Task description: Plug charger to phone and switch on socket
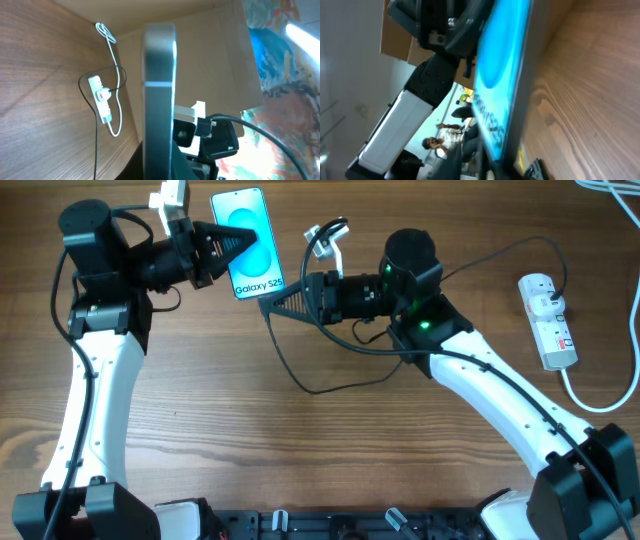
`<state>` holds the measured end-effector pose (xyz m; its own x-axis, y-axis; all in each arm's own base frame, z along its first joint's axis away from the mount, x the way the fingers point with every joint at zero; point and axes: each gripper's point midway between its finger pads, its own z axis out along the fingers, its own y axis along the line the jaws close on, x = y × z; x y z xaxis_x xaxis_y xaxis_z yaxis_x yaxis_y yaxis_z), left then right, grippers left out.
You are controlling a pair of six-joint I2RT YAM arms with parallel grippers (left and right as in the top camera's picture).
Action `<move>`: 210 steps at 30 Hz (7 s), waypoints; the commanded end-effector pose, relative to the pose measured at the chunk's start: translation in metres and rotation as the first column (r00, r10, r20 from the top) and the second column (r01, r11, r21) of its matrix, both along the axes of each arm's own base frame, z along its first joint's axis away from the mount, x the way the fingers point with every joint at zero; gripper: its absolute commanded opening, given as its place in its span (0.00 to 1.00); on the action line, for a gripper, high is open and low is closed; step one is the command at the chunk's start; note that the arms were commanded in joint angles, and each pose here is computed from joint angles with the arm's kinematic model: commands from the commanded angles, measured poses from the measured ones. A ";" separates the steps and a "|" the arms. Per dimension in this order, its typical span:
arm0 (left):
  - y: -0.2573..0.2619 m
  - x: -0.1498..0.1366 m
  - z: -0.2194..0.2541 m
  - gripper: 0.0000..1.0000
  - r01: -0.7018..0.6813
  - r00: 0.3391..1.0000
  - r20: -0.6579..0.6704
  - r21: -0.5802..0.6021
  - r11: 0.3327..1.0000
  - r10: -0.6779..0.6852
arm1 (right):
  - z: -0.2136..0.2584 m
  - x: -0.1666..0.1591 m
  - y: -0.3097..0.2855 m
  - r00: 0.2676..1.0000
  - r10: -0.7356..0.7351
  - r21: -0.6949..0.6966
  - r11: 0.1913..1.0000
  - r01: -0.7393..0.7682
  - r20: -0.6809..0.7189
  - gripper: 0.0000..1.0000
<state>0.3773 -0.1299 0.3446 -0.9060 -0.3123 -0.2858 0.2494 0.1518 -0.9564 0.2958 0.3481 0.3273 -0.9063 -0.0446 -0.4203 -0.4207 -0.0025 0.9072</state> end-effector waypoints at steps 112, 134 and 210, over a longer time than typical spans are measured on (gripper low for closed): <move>-0.053 -0.045 -0.021 0.04 0.236 0.968 0.087 0.026 0.971 -0.237 | -0.037 0.007 -0.036 0.992 0.068 -0.091 0.994 -0.058 0.110 0.44; -0.053 -0.044 -0.022 0.04 0.231 0.966 0.110 0.037 0.972 -0.233 | -0.023 -0.009 -0.036 0.984 0.159 -0.041 0.987 -0.156 0.084 0.26; 0.091 0.023 -0.143 1.00 -0.405 0.825 -0.143 0.524 0.749 0.546 | -0.317 0.026 -0.050 0.941 -0.144 -0.559 0.827 -0.055 -0.306 0.04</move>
